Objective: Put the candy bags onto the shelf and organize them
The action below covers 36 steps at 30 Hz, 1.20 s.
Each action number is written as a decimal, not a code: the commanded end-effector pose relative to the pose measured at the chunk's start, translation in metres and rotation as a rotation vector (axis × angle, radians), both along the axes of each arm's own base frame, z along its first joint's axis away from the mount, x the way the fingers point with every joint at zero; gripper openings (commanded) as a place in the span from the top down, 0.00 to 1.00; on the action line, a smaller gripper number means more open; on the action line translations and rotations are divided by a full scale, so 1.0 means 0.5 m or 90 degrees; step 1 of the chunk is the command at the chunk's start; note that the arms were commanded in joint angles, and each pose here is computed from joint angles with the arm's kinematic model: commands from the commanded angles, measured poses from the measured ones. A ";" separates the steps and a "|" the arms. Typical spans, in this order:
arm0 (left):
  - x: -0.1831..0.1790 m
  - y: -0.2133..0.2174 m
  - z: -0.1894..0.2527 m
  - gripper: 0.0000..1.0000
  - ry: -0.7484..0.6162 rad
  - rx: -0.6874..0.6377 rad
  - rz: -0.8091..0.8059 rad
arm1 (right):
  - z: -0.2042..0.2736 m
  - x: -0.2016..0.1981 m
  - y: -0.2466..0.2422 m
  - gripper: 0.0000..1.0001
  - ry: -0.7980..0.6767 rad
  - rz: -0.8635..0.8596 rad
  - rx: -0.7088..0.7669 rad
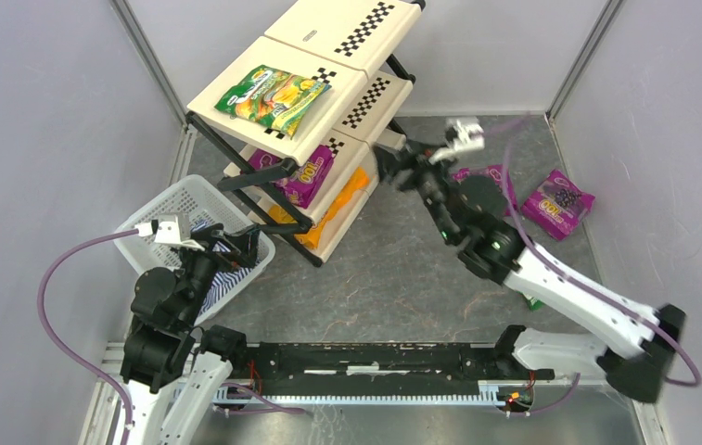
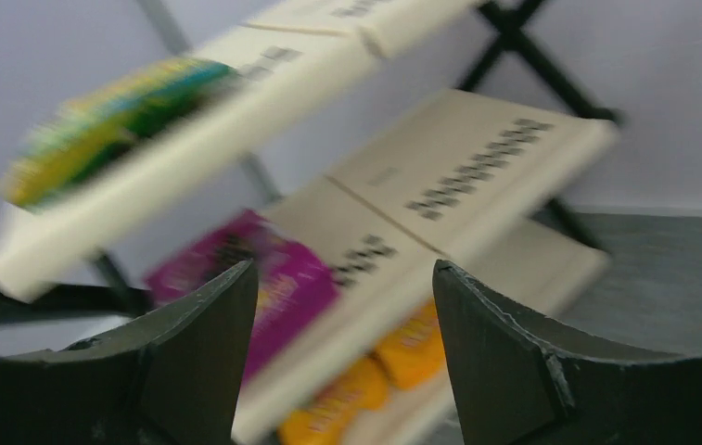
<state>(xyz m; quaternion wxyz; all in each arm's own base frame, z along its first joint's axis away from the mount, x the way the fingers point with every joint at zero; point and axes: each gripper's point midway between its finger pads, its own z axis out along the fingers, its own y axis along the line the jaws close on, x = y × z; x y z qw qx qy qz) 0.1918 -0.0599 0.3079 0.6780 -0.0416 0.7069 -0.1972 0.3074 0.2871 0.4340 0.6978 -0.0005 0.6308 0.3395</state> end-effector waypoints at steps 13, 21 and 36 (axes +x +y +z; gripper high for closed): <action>0.002 -0.006 0.013 0.00 -0.029 0.031 -0.018 | -0.605 -0.064 -0.556 0.24 0.334 -0.511 -0.300; 0.000 -0.001 0.014 0.00 -0.032 0.029 -0.009 | -0.710 -0.067 -0.687 0.30 0.469 -0.521 -0.162; 0.000 -0.008 0.015 0.00 -0.033 0.030 -0.023 | -0.766 -0.126 -0.781 0.02 0.495 -0.611 -0.132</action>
